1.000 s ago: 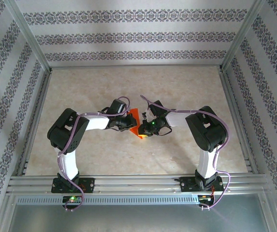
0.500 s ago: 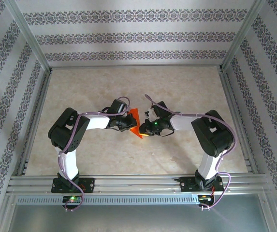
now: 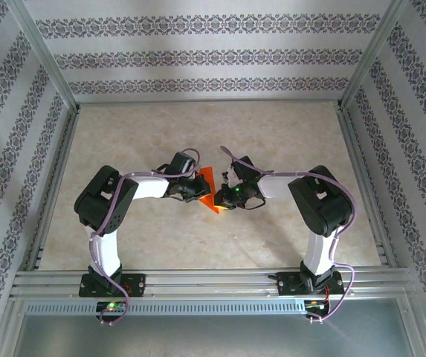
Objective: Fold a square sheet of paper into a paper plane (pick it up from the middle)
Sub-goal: Fourth fold the wing at the center of the table.
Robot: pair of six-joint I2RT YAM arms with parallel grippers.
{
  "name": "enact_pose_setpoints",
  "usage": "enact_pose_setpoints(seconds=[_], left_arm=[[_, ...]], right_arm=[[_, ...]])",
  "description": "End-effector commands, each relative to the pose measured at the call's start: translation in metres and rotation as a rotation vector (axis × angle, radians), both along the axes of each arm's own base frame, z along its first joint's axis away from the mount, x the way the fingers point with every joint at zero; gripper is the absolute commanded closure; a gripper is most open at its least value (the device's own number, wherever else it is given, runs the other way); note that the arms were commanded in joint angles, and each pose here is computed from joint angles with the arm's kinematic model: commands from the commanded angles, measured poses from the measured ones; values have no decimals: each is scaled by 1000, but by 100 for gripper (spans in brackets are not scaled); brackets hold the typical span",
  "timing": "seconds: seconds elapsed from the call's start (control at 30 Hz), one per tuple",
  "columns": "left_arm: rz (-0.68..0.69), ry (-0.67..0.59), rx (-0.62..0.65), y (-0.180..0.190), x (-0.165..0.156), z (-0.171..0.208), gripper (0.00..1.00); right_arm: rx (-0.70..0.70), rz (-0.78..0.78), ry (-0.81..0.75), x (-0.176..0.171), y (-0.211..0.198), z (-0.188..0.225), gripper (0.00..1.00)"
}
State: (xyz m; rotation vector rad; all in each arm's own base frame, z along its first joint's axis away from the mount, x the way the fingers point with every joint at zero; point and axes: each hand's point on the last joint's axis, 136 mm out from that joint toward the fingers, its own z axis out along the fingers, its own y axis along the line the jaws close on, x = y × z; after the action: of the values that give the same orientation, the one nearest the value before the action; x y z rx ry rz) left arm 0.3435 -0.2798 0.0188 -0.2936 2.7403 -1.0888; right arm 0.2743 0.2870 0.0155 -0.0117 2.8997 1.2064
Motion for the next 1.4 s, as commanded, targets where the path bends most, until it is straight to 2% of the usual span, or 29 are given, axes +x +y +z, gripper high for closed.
enact_pose_setpoints(seconds=[0.0, 0.4, 0.7, 0.8, 0.97, 1.17, 1.37], left_arm=[[46, 119, 125, 24, -16, -36, 91], [84, 194, 204, 36, -22, -53, 91], [77, 197, 207, 35, -21, -53, 91], [71, 190, 199, 33, -20, -50, 92], [62, 179, 186, 31, -18, -45, 91], [60, 175, 176, 29, -17, -43, 91], [49, 156, 135, 23, -15, -34, 91]], right_arm=[[-43, 24, 43, -15, -2, -9, 90], [-125, 103, 70, -48, -12, -9, 90], [-169, 97, 108, -71, -26, -19, 90], [-128, 94, 42, -61, -21, -1, 90], [-75, 62, -145, -23, -11, 49, 89], [-104, 62, -151, -3, -1, 35, 92], [-141, 53, -115, 1, 0, 11, 94]])
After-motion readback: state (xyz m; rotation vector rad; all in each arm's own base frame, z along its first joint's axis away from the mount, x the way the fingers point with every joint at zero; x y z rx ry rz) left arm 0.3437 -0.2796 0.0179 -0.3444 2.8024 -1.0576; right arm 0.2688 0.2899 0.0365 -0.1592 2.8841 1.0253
